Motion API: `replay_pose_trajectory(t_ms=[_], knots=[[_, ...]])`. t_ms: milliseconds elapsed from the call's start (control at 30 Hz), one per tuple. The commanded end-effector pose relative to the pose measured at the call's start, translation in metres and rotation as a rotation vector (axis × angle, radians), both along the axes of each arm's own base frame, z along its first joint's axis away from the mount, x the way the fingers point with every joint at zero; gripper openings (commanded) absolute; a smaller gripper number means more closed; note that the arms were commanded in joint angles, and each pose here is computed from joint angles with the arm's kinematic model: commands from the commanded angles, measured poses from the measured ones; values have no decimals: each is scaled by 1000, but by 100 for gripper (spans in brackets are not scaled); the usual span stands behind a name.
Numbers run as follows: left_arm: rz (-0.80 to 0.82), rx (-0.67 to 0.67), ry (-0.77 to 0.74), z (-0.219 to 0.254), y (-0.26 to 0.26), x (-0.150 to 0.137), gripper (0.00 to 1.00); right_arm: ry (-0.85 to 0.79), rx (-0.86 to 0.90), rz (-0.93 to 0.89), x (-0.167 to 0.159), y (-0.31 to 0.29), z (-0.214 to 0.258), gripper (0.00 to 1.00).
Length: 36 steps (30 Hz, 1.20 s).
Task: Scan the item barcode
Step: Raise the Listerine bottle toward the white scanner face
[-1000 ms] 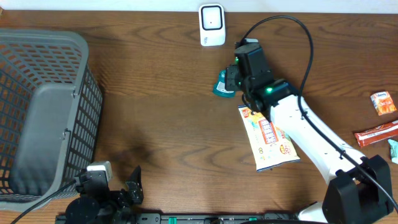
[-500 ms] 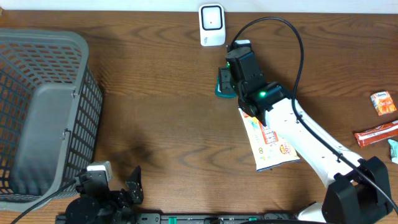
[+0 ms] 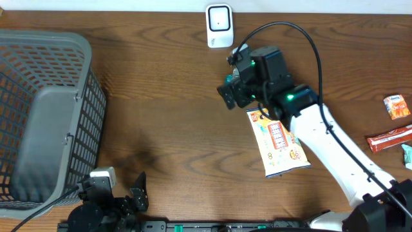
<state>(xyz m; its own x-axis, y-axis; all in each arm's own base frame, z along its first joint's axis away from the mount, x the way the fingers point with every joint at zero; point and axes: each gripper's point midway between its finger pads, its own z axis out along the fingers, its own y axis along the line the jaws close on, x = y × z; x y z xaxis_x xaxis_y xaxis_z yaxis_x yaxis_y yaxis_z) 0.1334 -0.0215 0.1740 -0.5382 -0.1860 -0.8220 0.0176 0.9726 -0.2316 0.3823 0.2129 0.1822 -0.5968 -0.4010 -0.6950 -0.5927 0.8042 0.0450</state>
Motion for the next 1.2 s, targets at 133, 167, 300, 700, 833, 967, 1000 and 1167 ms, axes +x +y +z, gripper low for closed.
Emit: replay_pose_trajectory(t_ms=[133, 167, 300, 700, 833, 967, 1000, 1167], knots=[[-11, 14, -6, 1, 0, 0, 99, -49, -109, 110, 27, -16, -29, 99], [-11, 14, -6, 1, 0, 0, 99, -53, -107, 105, 31, -16, -32, 99], [-11, 14, -6, 1, 0, 0, 99, -60, -105, 101, 41, -14, -42, 99], [-11, 14, -6, 1, 0, 0, 99, -41, -116, 119, 67, -3, -101, 70], [-11, 14, -6, 1, 0, 0, 99, -33, -96, 137, 66, 2, -104, 35], [-11, 14, -6, 1, 0, 0, 99, -64, -61, 134, 71, 8, -96, 24], [-11, 14, -6, 1, 0, 0, 99, -68, -52, 126, 73, 8, -94, 24], [-11, 14, -6, 1, 0, 0, 99, -75, -32, 107, 76, 9, -90, 20]])
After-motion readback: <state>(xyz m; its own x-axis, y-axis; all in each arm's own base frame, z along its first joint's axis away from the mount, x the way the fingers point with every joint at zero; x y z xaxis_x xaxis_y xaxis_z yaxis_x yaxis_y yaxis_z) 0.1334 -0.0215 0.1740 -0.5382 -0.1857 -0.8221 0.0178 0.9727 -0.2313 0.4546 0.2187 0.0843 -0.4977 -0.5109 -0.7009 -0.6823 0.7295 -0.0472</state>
